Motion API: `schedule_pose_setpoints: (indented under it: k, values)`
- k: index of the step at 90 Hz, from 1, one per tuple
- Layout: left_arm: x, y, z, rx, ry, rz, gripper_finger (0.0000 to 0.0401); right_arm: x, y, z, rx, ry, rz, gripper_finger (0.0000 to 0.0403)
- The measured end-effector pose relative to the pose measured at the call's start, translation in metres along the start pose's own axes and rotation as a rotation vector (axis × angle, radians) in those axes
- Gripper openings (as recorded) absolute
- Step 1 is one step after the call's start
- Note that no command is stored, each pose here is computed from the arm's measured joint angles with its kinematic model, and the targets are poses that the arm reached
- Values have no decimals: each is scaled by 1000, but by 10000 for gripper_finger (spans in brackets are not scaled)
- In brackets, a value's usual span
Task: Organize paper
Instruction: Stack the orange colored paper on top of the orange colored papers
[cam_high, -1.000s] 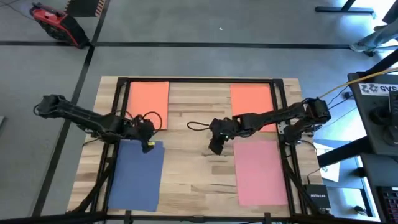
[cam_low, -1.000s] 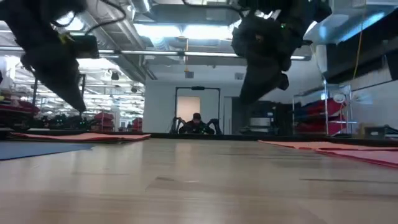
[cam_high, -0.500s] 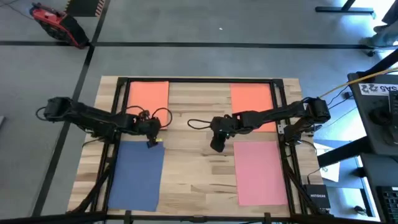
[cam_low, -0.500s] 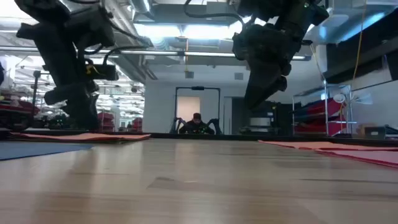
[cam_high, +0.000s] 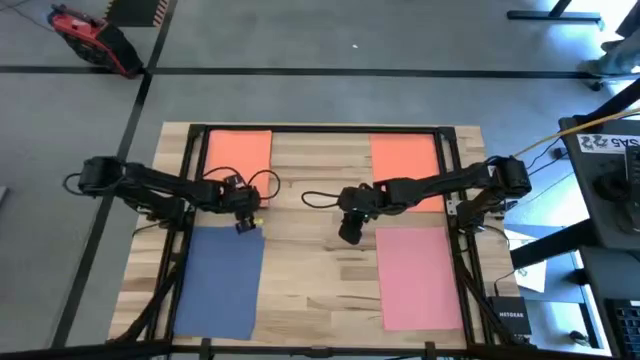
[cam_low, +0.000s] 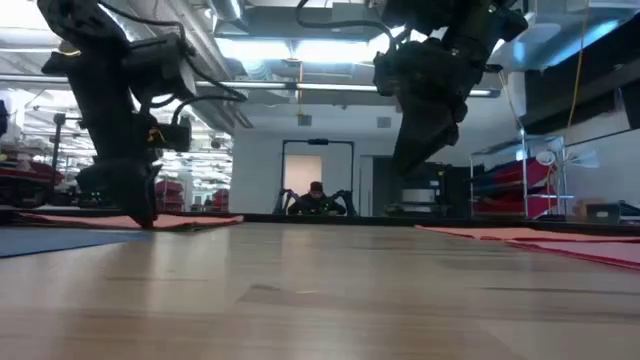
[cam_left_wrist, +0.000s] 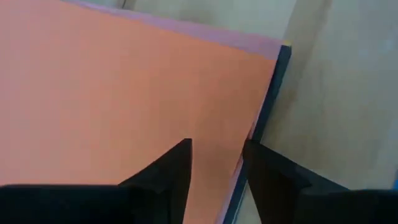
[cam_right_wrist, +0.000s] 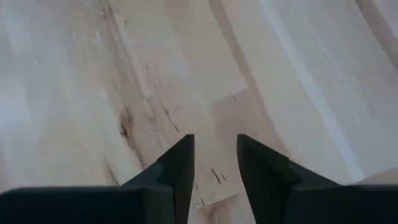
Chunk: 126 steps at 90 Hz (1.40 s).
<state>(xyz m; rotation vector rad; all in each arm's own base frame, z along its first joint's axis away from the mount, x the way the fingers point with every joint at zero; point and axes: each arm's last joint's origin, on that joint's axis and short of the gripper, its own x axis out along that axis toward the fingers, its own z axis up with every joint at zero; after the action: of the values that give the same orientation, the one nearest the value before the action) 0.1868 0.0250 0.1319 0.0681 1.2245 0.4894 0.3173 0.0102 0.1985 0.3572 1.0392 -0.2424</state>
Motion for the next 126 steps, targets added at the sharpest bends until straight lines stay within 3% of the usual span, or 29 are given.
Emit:
schedule_pose_setpoints:
  k: [18,46,70,95,114,126]
  values:
    - [-1,1,4,17,4,1,117,0,0,0,-2,-1,-5,111]
    - [-20,5,28,32,-42,-8,6,0,0,0,-4,-2,-7,111]
    - [-27,3,38,-3,-68,-88,0,0,1,3,-8,-31,7,111]
    - [-55,-2,59,-88,-205,-176,0,-4,11,25,-38,-248,144,111]
    - [-74,3,61,-315,-260,-280,0,-6,5,46,205,-338,359,111]
    - [-97,12,62,-478,-373,-385,0,5,-5,59,372,-339,504,111]
